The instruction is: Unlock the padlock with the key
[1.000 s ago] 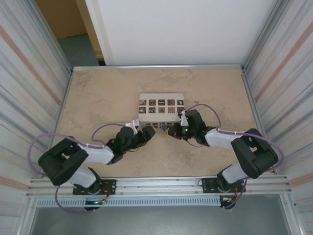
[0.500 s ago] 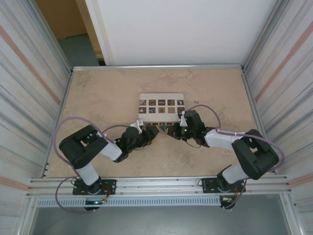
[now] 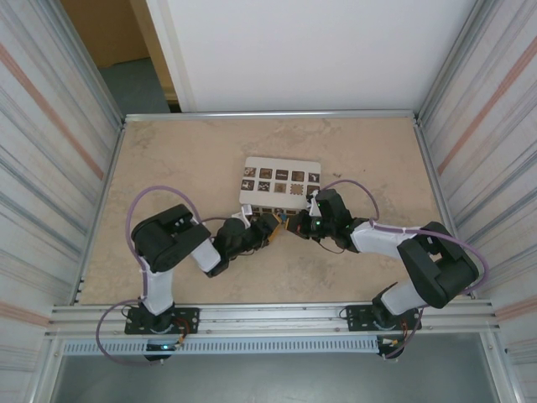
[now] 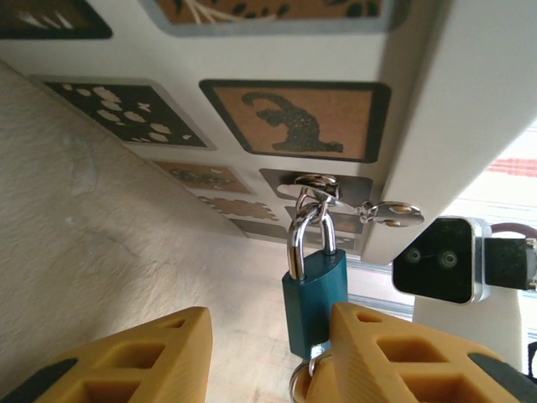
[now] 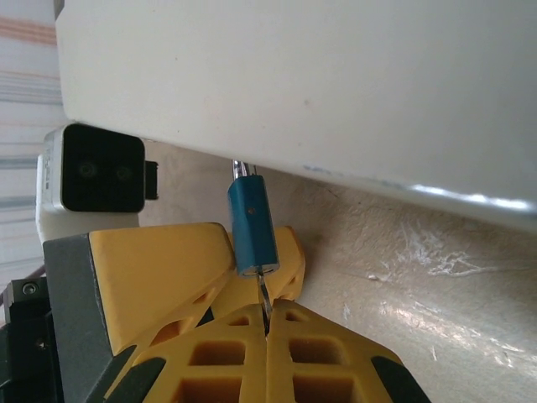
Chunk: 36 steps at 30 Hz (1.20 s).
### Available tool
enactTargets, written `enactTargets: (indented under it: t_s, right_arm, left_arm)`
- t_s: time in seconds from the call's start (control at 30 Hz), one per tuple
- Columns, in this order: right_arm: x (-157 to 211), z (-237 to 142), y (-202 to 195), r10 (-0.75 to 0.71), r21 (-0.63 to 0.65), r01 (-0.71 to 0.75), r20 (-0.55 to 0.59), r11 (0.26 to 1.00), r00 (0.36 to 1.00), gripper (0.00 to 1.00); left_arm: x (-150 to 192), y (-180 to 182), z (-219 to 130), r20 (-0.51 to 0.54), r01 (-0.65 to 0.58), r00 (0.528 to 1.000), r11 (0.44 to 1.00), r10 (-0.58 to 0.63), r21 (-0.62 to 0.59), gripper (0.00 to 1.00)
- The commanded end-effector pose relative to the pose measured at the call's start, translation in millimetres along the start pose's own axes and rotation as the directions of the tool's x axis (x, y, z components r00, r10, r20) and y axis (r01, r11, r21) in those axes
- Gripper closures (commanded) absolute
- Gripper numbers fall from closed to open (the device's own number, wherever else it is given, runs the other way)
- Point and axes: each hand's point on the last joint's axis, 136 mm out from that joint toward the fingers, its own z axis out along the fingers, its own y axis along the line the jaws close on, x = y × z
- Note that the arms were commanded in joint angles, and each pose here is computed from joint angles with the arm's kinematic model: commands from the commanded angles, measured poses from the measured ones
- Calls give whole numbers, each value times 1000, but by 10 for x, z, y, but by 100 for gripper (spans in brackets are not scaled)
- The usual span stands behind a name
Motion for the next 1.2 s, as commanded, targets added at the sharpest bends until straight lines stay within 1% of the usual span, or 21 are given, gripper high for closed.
enactTargets:
  t_s: [0.0, 0.07, 0.27, 0.5, 0.7, 0.8, 0.97, 1.07, 1.17]
  right_arm:
    - [-6, -29, 176, -7, -50, 7, -1, 999, 1000, 100]
    - [-9, -30, 178, -6, -50, 6, -1, 999, 1000, 100]
    - [-9, -32, 181, -4, -49, 4, -1, 999, 1000, 100]
    - [-17, -40, 214, -2, -61, 2, -5, 998, 1000, 99]
    - [-1, -57, 223, 4, -73, -5, -12, 997, 1000, 96]
    - [-16, -113, 197, 5, -68, -5, 6, 998, 1000, 89]
    - [-35, -274, 118, -39, -18, 40, 36, 999, 999, 75]
    - [-58, -408, 80, -91, 7, 91, 56, 996, 994, 67]
    - [-105, -577, 115, -206, 32, 204, 83, 978, 975, 60]
  left_arm:
    - [-2, -104, 78, 12, 40, 999, 998, -41, 57, 60]
    - [-7, -87, 101, 14, 57, 998, 997, -58, 60, 61]
    - [-44, -137, 111, 36, 47, 998, 996, -50, 73, 62]
    - [-37, -127, 163, 28, 61, 998, 995, -63, 73, 73]
    - [-64, -160, 157, 44, 43, 998, 996, -46, 80, 83]
    - [-71, -202, 136, 50, 23, 998, 996, -27, 88, 89]
    - [-90, -282, 39, 69, -30, 997, 997, 25, 71, 95]
    - [-82, -375, -23, 65, -65, 996, 997, 62, 40, 96]
    - [-61, -406, -83, 50, -78, 996, 997, 79, -17, 99]
